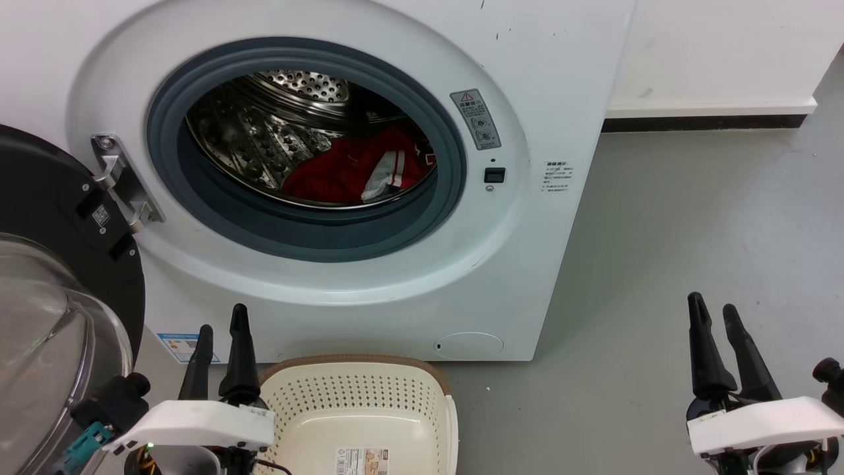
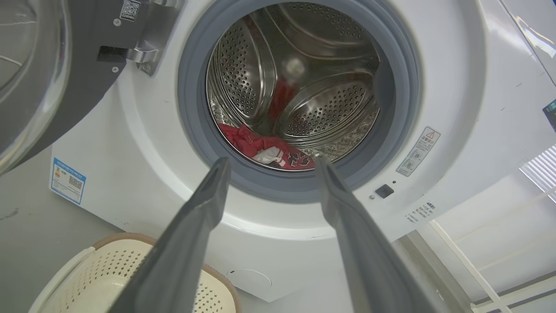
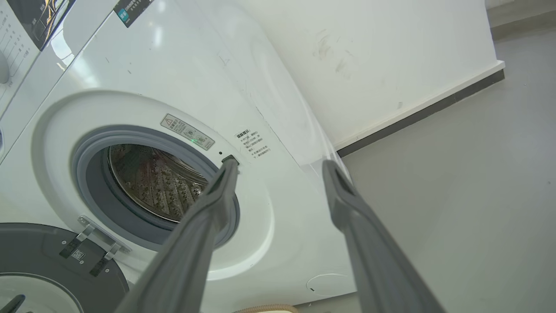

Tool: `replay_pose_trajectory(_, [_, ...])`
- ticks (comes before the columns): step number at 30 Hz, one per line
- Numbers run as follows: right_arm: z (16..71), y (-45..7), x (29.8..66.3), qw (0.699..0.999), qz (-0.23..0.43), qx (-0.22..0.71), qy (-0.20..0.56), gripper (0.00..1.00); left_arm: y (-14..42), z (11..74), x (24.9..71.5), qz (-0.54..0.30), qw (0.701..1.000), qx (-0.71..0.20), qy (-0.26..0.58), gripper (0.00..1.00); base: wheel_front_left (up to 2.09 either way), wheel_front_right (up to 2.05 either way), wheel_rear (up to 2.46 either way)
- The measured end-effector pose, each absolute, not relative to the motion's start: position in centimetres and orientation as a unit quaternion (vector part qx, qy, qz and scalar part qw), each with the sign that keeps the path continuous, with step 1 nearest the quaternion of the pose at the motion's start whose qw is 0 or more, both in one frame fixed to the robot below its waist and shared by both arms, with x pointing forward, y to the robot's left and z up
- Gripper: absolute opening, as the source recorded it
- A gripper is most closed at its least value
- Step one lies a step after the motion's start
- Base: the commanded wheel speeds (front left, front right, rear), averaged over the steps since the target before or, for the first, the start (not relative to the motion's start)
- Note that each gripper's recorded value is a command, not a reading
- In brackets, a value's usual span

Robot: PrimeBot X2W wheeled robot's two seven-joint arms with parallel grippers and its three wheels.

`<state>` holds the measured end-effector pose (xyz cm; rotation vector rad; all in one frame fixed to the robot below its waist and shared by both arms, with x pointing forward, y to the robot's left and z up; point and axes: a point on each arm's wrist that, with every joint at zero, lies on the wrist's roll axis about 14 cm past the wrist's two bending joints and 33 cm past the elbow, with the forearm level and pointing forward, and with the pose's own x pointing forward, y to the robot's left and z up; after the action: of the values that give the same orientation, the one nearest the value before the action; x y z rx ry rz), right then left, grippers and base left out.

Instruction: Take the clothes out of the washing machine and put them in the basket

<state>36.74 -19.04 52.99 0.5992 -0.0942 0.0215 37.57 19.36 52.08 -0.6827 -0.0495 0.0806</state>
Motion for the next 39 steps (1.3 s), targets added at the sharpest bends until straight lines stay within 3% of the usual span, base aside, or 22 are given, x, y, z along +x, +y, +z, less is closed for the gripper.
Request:
replay_pose_trajectory(15, [54.0, -18.6, 36.5, 0.976, 0.02, 0.207, -0.068, 1.0, 18.9, 52.1, 37.2, 0.039, 0.97, -0.239, -0.032, 1.0, 0.0, 0.0, 0.0])
replay_pose_trajectory(39, [55.0, -18.0, 36.0, 0.99, 0.032, 0.096, -0.094, 1.0, 18.4, 52.9, 36.8, 0.035, 0.99, -0.125, -0.058, 1.0, 0.0, 0.0, 0.0])
